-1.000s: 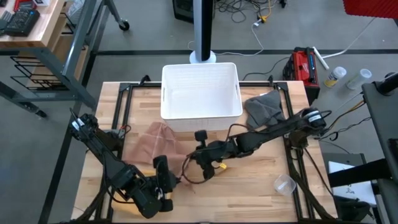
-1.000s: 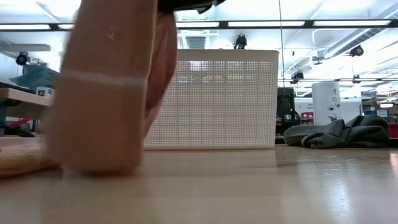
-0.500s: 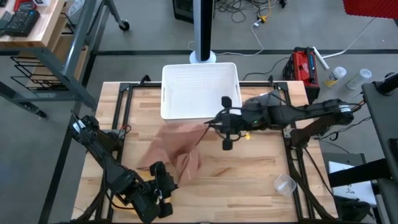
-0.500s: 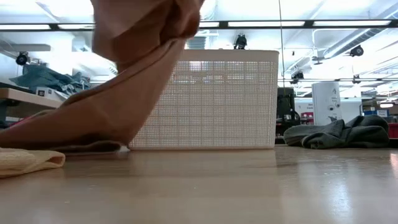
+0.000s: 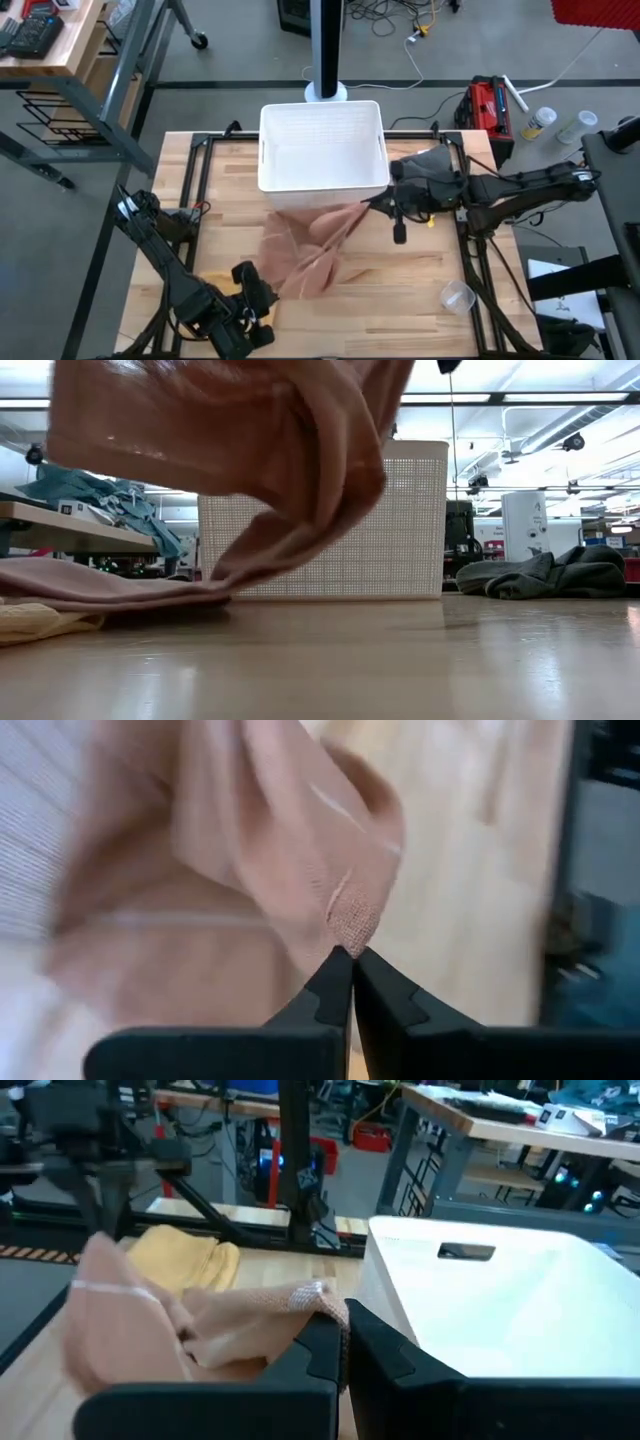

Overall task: Fold towel
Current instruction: Fold the brown squared towel

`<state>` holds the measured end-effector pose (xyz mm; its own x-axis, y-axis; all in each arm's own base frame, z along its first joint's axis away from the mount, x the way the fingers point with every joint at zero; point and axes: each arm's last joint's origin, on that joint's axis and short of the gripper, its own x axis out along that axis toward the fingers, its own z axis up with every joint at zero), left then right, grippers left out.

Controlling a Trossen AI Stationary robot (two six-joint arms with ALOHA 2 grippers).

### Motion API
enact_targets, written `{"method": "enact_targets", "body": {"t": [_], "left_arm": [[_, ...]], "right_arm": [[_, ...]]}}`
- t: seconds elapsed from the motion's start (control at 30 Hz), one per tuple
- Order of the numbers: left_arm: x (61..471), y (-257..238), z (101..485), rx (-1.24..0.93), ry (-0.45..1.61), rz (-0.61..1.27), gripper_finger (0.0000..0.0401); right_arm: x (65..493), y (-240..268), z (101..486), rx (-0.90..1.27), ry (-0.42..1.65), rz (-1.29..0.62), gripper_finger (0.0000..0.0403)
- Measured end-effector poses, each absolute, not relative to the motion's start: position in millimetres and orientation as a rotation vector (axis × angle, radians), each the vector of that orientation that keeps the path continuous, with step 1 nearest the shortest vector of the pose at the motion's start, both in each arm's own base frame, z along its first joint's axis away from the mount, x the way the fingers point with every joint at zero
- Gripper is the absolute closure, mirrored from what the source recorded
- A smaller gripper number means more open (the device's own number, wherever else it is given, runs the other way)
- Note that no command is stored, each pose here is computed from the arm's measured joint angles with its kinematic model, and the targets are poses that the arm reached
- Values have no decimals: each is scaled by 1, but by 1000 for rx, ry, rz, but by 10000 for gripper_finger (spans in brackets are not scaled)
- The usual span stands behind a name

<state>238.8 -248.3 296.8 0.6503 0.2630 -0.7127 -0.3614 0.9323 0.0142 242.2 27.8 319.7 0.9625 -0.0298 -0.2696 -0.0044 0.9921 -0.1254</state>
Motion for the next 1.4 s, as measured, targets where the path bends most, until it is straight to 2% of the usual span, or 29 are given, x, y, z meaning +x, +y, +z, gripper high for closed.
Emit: {"method": "enact_targets", "body": {"t": [0.2, 0.43, 0.57, 0.77, 0.93, 1.13, 1.4], "left_arm": [[232, -237, 290, -47, 738, 479, 380], [218, -228, 268, -172, 965, 571, 358], [217, -226, 253, -192, 943, 611, 358], [223, -215, 221, -216, 780, 664, 362], [232, -204, 191, -360, 757, 659, 346], [248, -194, 162, -530, 726, 536, 321], [267, -160, 143, -694, 764, 521, 263]], "right_arm": [[235, 27, 276, -70, 413, -22, 403], [231, 26, 231, -9, 648, -52, 403], [234, 27, 218, -1, 703, -60, 403], [243, 28, 198, -10, 795, -67, 403], [249, 29, 184, -17, 845, -69, 403], [255, 29, 179, -36, 867, -64, 403], [258, 30, 182, -57, 837, -52, 397]]}}
